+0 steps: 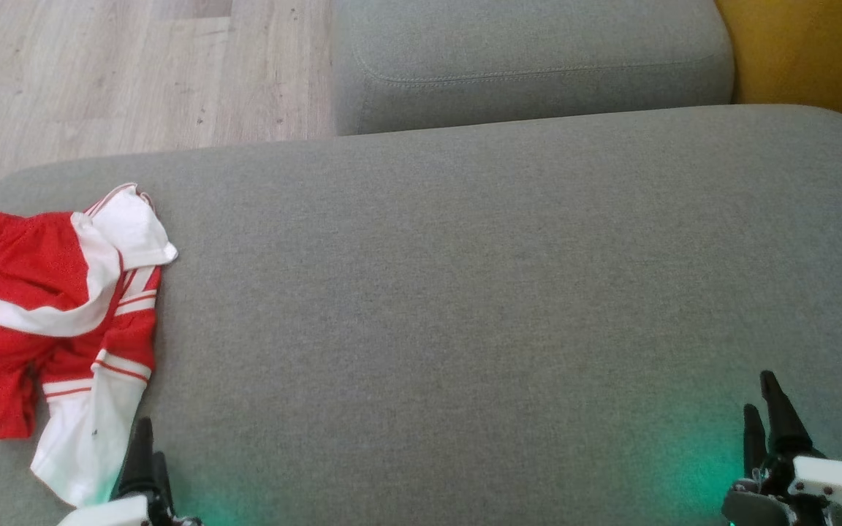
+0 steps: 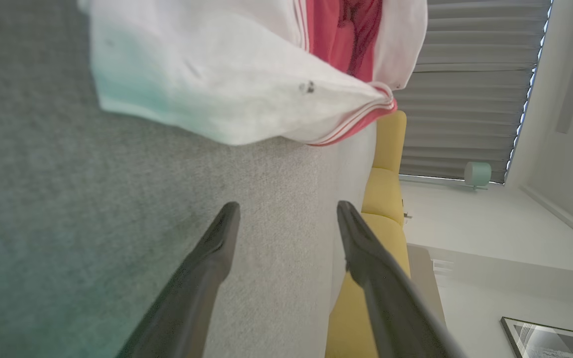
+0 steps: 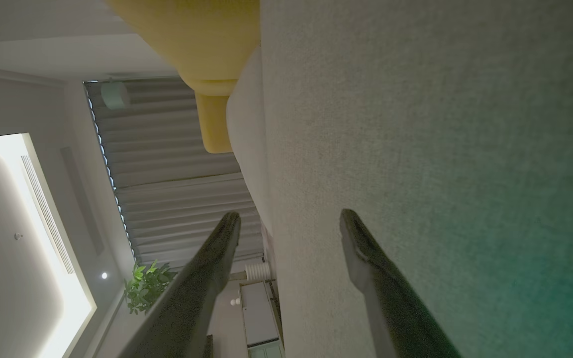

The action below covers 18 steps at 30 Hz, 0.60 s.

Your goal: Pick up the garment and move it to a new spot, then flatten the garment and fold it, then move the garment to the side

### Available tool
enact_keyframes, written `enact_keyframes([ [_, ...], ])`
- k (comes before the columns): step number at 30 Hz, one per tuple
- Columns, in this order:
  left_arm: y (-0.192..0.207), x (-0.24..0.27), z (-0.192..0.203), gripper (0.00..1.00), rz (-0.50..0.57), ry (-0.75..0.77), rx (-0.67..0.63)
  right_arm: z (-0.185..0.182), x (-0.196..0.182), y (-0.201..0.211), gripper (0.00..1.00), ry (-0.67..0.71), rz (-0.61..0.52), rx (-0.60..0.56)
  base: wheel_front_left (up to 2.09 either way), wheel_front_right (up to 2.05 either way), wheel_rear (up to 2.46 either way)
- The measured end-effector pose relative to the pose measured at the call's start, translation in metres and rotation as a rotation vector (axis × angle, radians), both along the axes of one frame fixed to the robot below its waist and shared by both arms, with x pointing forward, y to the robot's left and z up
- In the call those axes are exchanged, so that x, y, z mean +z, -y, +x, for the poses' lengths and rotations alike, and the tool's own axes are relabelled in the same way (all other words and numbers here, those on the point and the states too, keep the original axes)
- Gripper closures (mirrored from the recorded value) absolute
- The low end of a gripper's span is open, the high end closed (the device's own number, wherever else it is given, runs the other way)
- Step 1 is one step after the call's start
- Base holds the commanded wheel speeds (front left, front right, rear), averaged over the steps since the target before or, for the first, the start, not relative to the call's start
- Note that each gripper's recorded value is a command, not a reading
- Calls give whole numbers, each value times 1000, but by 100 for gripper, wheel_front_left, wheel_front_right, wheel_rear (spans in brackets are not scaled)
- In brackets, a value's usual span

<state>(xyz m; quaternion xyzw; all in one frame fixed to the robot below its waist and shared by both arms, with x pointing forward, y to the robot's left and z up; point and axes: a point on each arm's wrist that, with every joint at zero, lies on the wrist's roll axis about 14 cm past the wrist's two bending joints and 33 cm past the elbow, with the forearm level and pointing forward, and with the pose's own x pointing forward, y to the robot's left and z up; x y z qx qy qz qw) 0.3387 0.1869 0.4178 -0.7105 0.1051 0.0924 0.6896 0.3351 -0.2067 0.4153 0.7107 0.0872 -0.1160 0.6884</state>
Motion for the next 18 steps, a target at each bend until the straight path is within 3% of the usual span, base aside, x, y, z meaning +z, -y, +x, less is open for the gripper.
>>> enact_keyframes([
  [8, 0, 5, 3, 0, 46, 14, -3, 4, 4, -5, 0, 9, -39, 18, 0, 0, 0],
  [18, 6, 12, 7, 0, 198, 28, -52, 8, 9, -7, 0, 15, -194, 60, 0, 0, 0],
])
